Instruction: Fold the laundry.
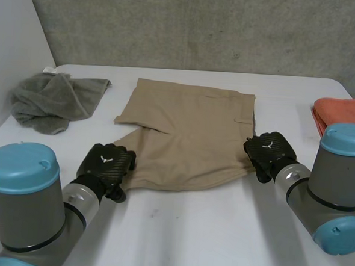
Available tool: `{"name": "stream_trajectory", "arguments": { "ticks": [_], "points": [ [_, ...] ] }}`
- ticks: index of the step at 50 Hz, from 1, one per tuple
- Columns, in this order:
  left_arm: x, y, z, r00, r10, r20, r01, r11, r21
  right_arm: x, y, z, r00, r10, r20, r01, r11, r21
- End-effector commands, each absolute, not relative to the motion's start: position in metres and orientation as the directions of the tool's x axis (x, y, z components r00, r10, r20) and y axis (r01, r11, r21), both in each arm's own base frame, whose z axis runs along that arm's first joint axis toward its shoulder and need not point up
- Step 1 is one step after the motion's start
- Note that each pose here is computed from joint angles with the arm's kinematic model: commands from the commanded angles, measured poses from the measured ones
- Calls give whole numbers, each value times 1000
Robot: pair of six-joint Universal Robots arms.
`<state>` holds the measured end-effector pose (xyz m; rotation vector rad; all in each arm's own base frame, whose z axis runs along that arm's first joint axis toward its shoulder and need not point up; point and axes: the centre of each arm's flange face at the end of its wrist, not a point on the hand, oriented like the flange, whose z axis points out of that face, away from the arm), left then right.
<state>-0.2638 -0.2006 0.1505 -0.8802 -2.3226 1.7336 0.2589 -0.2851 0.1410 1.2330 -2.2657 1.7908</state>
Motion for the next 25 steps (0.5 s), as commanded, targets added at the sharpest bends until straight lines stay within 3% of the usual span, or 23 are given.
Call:
{"name": "stream_trajectory", "arguments": {
  "ticks": [1,10,19,22,25],
  "points": [
    [-266,-215,144,-833,495,-247,380,186,-906,259,-284,140,-690,-569,447,-569,45,-821],
    [-275,-228,129,-824,504,-257,398,195,-896,259,-284,140,-692,-567,447,-568,45,-822],
    [-278,-232,137,-829,495,-260,379,155,-913,257,-283,143,-687,-573,446,-577,58,-815],
    [-277,-226,148,-823,502,-267,382,140,-913,254,-275,146,-662,-614,429,-608,105,-787],
    [-267,-206,164,-795,527,-301,437,153,-886,248,-260,166,-611,-656,443,-665,121,-737]
  ]
}}
